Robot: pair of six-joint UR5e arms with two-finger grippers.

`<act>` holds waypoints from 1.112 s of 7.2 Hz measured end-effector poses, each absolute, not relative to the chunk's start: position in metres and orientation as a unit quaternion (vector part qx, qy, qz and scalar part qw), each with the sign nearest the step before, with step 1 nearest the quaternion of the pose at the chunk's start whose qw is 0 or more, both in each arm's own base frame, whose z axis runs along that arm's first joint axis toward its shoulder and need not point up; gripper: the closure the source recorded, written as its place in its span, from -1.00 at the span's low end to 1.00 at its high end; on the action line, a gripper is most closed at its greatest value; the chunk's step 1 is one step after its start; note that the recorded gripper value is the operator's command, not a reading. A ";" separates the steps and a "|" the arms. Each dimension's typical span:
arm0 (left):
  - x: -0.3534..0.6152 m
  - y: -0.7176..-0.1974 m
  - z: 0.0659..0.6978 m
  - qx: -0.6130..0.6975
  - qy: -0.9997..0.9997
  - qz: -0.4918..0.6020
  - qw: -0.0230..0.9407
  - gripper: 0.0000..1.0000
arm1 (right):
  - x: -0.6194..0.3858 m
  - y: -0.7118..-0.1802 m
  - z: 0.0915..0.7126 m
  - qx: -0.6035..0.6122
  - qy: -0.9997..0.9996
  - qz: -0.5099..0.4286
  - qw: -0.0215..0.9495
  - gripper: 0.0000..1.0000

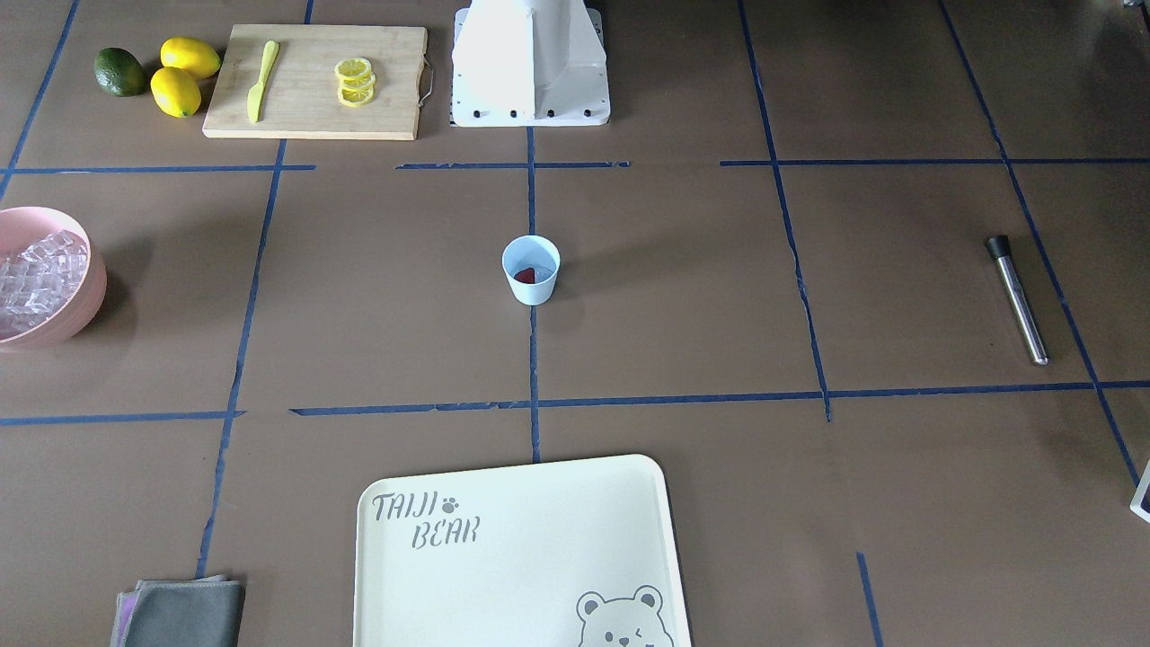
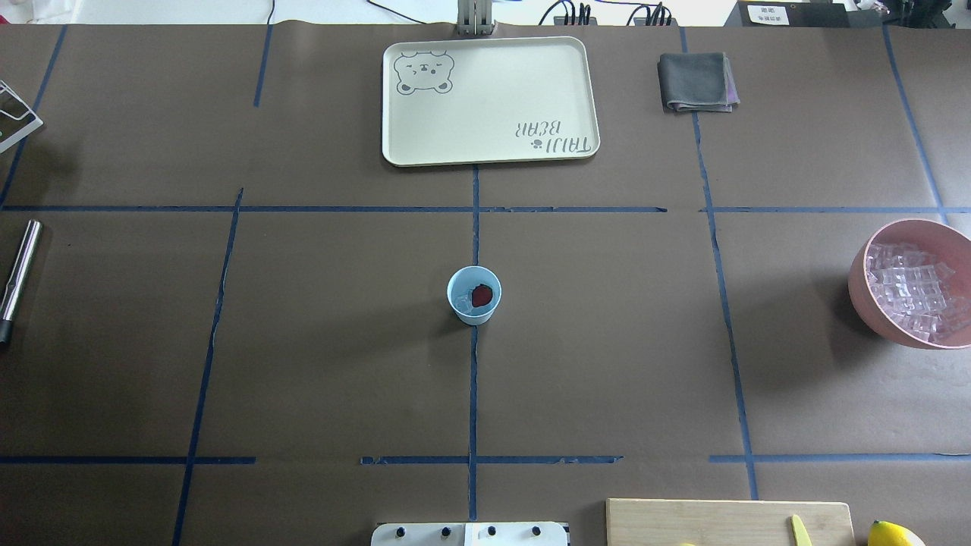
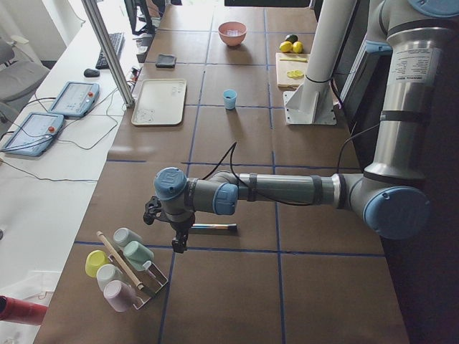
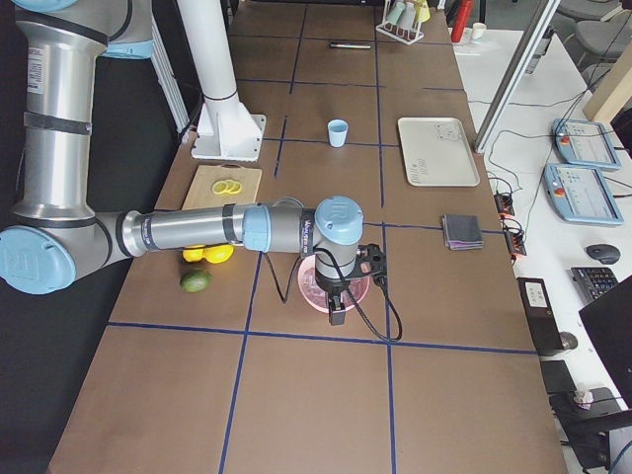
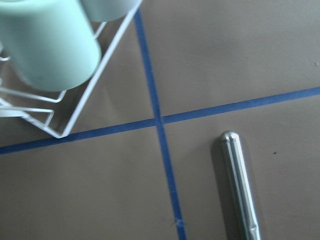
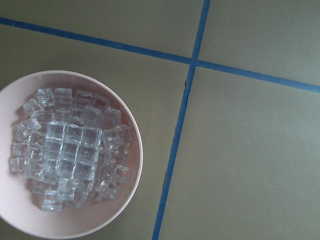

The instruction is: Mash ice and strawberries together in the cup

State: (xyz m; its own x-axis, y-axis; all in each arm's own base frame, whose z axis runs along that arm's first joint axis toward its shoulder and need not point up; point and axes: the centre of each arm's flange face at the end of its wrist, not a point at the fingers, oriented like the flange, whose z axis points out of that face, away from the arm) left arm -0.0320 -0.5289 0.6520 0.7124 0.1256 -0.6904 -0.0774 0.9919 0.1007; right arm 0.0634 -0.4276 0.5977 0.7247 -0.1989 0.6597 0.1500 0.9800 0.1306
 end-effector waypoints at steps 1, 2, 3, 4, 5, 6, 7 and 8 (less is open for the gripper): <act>-0.041 -0.524 0.654 0.032 0.383 0.044 0.922 -1.00 | 0.063 -0.428 0.598 0.034 -0.359 -0.094 0.928 -0.98; -0.046 -0.514 0.656 0.032 0.386 0.040 0.921 -1.00 | 0.063 -0.428 0.598 0.034 -0.359 -0.094 0.928 -0.98; -0.050 -0.501 0.653 0.037 0.386 0.037 0.921 -1.00 | 0.063 -0.428 0.598 0.034 -0.359 -0.094 0.928 -0.98; -0.060 -0.490 0.653 0.042 0.387 0.028 0.921 -1.00 | 0.063 -0.428 0.598 0.033 -0.359 -0.094 0.928 -0.98; -0.072 -0.481 0.657 0.044 0.386 0.016 0.921 -1.00 | 0.063 -0.428 0.598 0.033 -0.359 -0.094 0.928 -0.98; -0.077 -0.476 0.660 0.044 0.384 0.010 0.922 -1.00 | 0.063 -0.428 0.598 0.034 -0.359 -0.094 0.928 -0.98; -0.080 -0.474 0.661 0.043 0.383 0.008 0.923 -1.00 | 0.063 -0.429 0.598 0.034 -0.359 -0.094 0.928 -0.98; -0.080 -0.473 0.661 0.043 0.382 0.007 0.923 -1.00 | 0.063 -0.429 0.597 0.035 -0.359 -0.095 0.928 -0.98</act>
